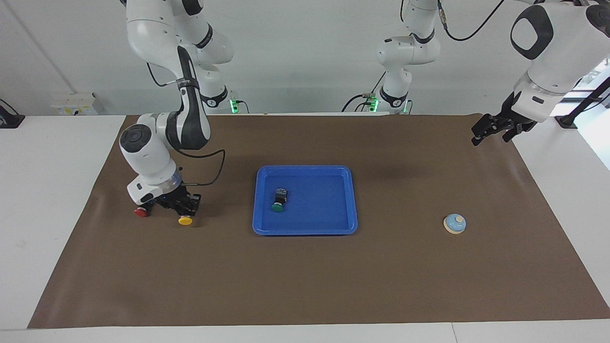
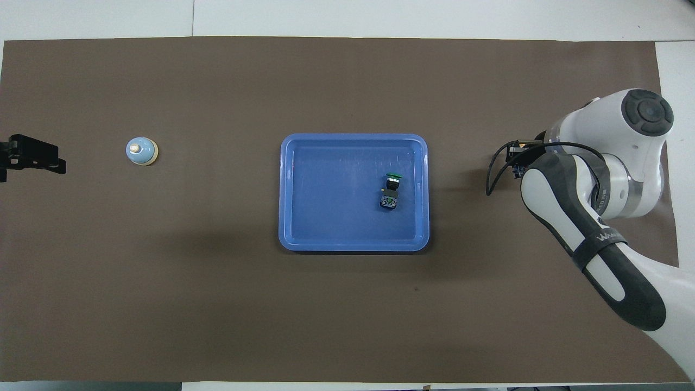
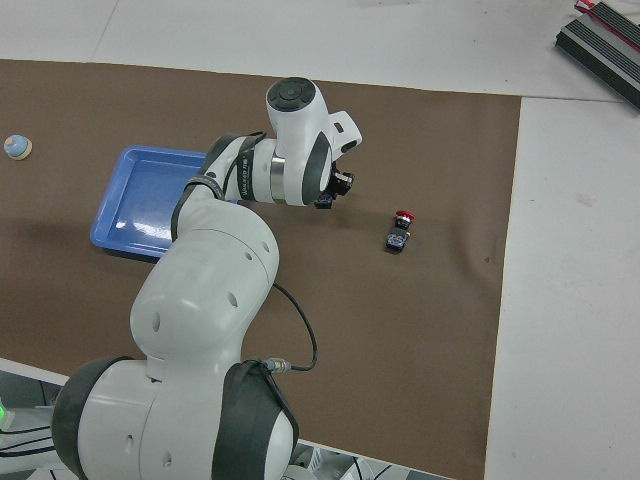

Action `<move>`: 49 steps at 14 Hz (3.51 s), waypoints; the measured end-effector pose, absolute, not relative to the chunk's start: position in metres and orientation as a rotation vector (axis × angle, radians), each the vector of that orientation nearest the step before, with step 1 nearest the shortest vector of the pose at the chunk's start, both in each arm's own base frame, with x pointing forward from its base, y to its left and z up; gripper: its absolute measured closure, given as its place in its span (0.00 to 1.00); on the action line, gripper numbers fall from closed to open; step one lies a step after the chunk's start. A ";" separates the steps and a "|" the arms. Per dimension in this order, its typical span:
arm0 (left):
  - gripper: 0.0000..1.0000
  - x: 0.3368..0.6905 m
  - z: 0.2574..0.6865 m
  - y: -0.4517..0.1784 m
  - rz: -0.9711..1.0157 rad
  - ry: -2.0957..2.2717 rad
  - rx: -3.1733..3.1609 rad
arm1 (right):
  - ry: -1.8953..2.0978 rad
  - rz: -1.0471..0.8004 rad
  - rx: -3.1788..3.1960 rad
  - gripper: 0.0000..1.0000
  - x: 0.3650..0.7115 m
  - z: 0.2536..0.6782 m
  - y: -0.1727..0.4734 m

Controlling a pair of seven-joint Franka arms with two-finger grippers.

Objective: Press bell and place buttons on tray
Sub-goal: 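Move the right gripper back and grasp the yellow-capped button, then carry the yellow button into the tray beside the green one, then move the right gripper to the red-capped button and grasp it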

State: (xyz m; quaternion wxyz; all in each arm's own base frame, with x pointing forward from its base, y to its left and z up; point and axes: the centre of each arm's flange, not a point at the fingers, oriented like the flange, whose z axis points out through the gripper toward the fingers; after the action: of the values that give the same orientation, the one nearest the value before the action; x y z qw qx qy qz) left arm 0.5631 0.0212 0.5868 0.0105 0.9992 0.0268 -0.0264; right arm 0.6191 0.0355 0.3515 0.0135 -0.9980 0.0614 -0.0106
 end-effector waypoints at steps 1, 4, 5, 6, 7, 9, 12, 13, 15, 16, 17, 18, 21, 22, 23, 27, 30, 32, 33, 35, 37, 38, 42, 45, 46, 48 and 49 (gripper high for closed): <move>0.00 0.563 0.587 0.021 -0.082 0.084 3.118 | 0.204 -0.028 -3.106 0.59 0.623 0.370 0.062; 0.00 0.563 0.587 0.021 -0.082 0.084 3.118 | 0.241 -0.062 -3.086 0.59 0.621 0.411 0.159; 0.00 0.563 0.587 0.021 -0.082 0.084 3.118 | 0.245 -0.074 -3.078 0.59 0.614 0.416 0.193; 0.00 0.563 0.587 0.021 -0.082 0.084 3.118 | 0.249 -0.077 -3.070 0.59 0.604 0.418 0.225; 0.00 0.563 0.587 0.021 -0.082 0.084 3.118 | 0.251 -0.074 -3.060 0.59 0.593 0.417 0.256; 0.00 0.563 0.587 0.021 -0.082 0.084 3.118 | 0.220 -0.059 -3.045 0.59 0.575 0.407 0.300; 0.00 0.563 0.587 0.021 -0.082 0.084 3.118 | 0.175 -0.056 -3.037 0.59 0.564 0.375 0.340; 0.00 0.563 0.587 0.021 -0.082 0.084 3.118 | 0.170 -0.062 -3.033 0.59 0.561 0.361 0.348; 0.00 0.563 0.587 0.021 -0.082 0.084 3.118 | 0.151 -0.068 -3.030 0.59 0.552 0.334 0.359; 0.00 0.563 0.587 0.021 -0.082 0.084 3.118 | 0.146 -0.072 -3.029 0.59 0.549 0.323 0.360; 0.00 0.563 0.587 0.021 -0.082 0.084 3.118 | 0.142 -0.076 -3.028 0.59 0.545 0.313 0.360; 0.00 0.563 0.587 0.021 -0.082 0.084 3.118 | 0.137 -0.075 -3.029 0.59 0.541 0.305 0.361; 0.00 0.563 0.587 0.021 -0.082 0.084 3.118 | 0.148 -0.065 -3.037 0.59 0.540 0.297 0.356; 0.00 0.563 0.587 0.021 -0.082 0.084 3.118 | 0.163 -0.067 -3.037 0.59 0.544 0.297 0.351; 0.00 0.563 0.587 0.021 -0.082 0.084 3.118 | 0.184 -0.068 -3.037 0.59 0.548 0.297 0.345; 0.00 0.563 0.587 0.021 -0.082 0.084 3.118 | 0.339 -0.071 -3.017 0.20 0.554 0.301 0.338; 0.00 0.563 0.587 0.021 -0.082 0.084 3.118 | 0.415 -0.056 -3.016 0.00 0.571 0.326 0.321; 0.00 0.563 0.587 0.021 -0.082 0.084 3.118 | 0.493 -0.042 -3.012 0.00 0.593 0.365 0.288; 0.00 0.563 0.587 0.021 -0.082 0.084 3.118 | 0.516 -0.045 -3.008 0.00 0.601 0.385 0.270; 0.00 0.563 0.587 0.021 -0.082 0.084 3.118 | 0.507 -0.040 -3.018 0.00 0.609 0.418 0.230; 0.00 0.563 0.587 0.021 -0.082 0.084 3.118 | 0.468 -0.002 -3.044 0.00 0.615 0.431 0.184; 0.00 0.563 0.587 0.021 -0.082 0.084 3.118 | 0.459 0.017 -3.057 0.00 0.619 0.431 0.157; 0.00 0.563 0.587 0.021 -0.082 0.084 3.118 | 0.450 0.107 -3.150 0.00 0.621 0.400 0.051; 0.00 0.563 0.587 0.021 -0.082 0.083 3.118 | 0.414 0.181 -3.163 0.00 0.608 0.380 -0.019; 0.00 0.563 0.587 0.020 -0.082 0.081 3.118 | 0.391 0.178 -3.169 0.00 0.604 0.376 -0.043; 0.00 0.563 0.587 0.018 -0.082 0.075 3.119 | 0.333 0.116 -3.172 0.00 0.593 0.364 -0.086; 0.00 0.563 0.587 0.018 -0.082 0.075 3.119 | 0.304 0.065 -3.173 0.00 0.585 0.355 -0.106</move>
State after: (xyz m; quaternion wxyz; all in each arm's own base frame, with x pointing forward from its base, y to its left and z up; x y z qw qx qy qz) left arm 0.5632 0.0182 0.5868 0.0105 0.9993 0.0242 -0.0264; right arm 0.5847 -0.1064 0.3547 -0.0235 -0.9950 0.0954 0.0203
